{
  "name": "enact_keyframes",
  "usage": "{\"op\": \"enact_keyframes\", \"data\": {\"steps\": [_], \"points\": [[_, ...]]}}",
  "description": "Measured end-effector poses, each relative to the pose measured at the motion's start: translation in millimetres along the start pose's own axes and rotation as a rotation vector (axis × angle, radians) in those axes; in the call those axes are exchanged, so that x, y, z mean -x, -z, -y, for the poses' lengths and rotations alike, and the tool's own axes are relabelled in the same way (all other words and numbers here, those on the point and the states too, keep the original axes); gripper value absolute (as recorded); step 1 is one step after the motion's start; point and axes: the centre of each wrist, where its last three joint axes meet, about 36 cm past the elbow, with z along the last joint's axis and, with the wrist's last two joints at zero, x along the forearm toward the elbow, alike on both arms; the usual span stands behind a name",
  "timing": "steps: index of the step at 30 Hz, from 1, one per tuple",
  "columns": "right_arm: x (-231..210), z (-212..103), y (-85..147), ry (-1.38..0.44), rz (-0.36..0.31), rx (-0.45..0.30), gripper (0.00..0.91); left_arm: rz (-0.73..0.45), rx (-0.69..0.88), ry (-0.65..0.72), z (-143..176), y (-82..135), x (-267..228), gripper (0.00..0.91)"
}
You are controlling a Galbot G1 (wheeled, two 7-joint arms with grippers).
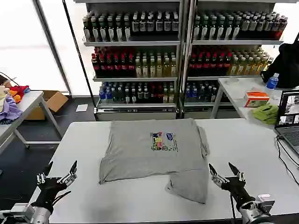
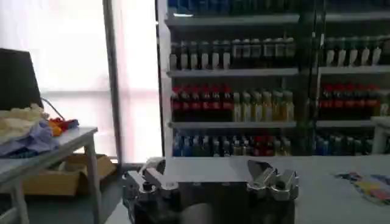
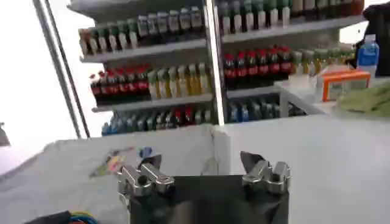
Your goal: Fold and organize the clothes.
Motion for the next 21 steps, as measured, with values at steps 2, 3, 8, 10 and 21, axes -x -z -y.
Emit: {"op": "enact_keyframes", "data": {"steps": [2,3,8,10,21], "points": [[-1.4,-7.8,-1.2,0.006,-0.028,0.005,0.907,-0.031,-0.005,-0.019,2.4,0.8,3.5,0.907],[-1.5,-11.0,-1.8,0.008,-0.040,0.007,0.907,-0.047,-0.006,-0.029,3.6,0.9,5.7,0.907],[-1.3,-26.8,-9.6,0.008,-0.103,-0.002,0.907,-0.128,0.000,-0.089,12.2,-3.1,17.5,0.907],[-1.7,-32.1,-13.5,0.007,-0.124,-0.011,0.907,-0.159,-0.002,-0.107,16.5,-6.8,22.7,0.907],[-3.7,-47.8,-26.6,-0.009,-0.193,-0.024,0.907,-0.262,-0.010,-0.177,32.8,-27.1,45.4,0.907]]}}
